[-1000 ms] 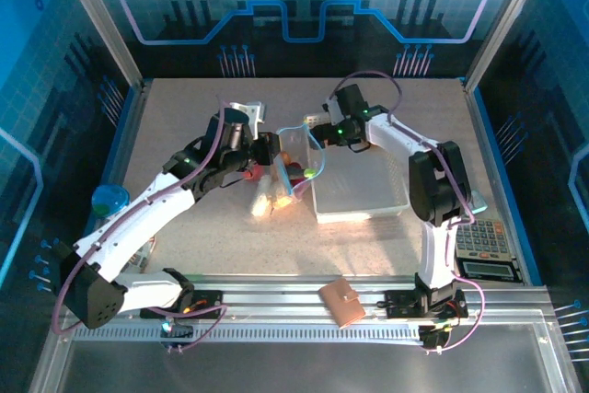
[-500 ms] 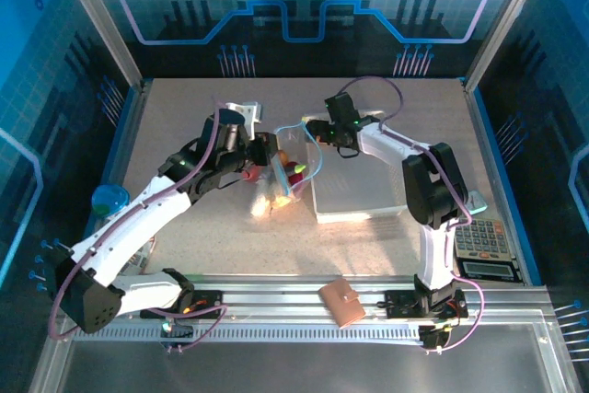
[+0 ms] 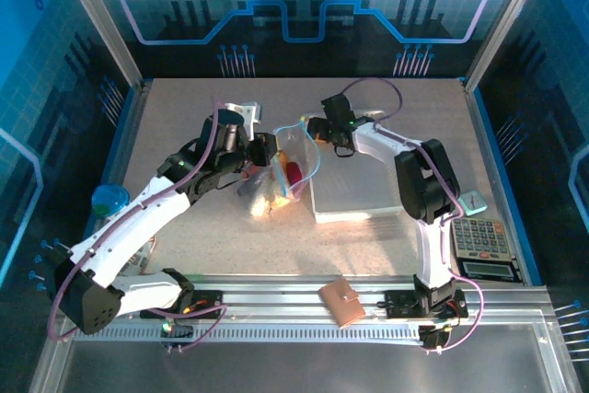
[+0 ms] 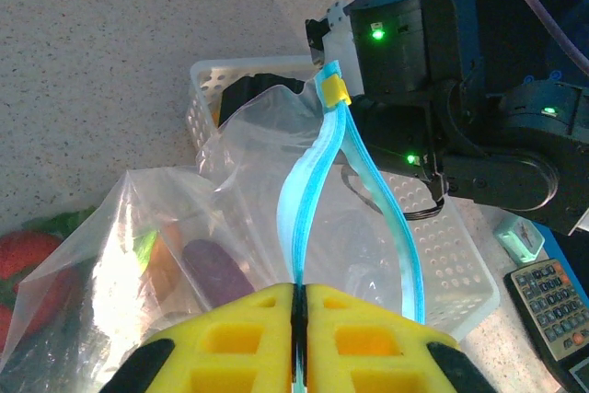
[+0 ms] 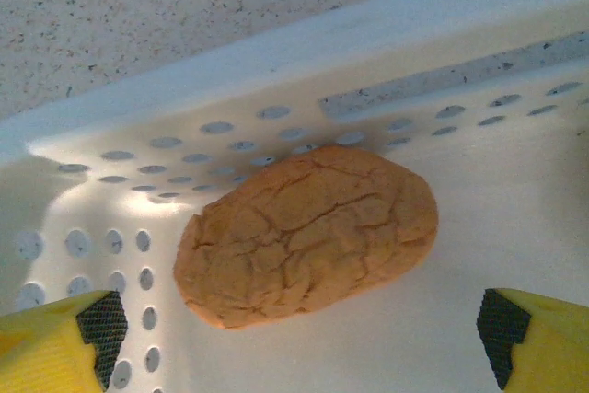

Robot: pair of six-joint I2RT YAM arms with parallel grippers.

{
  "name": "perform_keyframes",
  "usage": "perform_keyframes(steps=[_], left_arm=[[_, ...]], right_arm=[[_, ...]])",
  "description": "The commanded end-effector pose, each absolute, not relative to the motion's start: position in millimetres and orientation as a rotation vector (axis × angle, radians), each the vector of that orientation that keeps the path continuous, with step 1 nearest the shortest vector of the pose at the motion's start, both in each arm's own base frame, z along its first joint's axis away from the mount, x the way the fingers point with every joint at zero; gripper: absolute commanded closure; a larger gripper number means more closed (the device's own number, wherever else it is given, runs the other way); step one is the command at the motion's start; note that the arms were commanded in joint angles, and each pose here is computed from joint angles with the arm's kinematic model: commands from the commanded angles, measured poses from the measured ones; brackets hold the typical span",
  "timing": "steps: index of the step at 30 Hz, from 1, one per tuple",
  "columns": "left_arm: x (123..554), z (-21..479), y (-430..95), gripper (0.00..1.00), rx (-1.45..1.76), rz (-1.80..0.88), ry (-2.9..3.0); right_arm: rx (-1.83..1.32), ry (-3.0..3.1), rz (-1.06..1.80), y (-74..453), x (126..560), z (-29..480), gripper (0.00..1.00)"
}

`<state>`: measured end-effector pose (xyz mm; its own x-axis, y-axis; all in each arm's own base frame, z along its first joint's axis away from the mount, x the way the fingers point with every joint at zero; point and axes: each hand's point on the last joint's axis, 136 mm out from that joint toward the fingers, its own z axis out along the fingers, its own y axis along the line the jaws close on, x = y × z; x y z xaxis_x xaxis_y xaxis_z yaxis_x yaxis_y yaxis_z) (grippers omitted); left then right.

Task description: Place the food in the zip-top bag and seal the zipper

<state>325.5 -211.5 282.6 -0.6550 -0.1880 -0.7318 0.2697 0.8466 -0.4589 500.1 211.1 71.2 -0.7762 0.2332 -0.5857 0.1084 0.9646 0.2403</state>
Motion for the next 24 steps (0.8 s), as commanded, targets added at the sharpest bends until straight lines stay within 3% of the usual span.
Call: perform_keyframes(steps=[1,13,24], left_arm=[[322.8,284.7,-205.7,0.89,0.053,-0.688,2.170],[322.2,283.8,-204.8,0.89,0.052,-0.684,2.172],[322.4,283.2,-205.1,0.89,0.051,-0.684,2.174]], right_arm=[[0.278,2.480,0.196,210.6,502.2,56.4,0.00],[0.261,2.451,0.047,195.3,500.8,46.7,0.07],[0.151,2.433,0.199,206.5,504.4,53.2,0.23]])
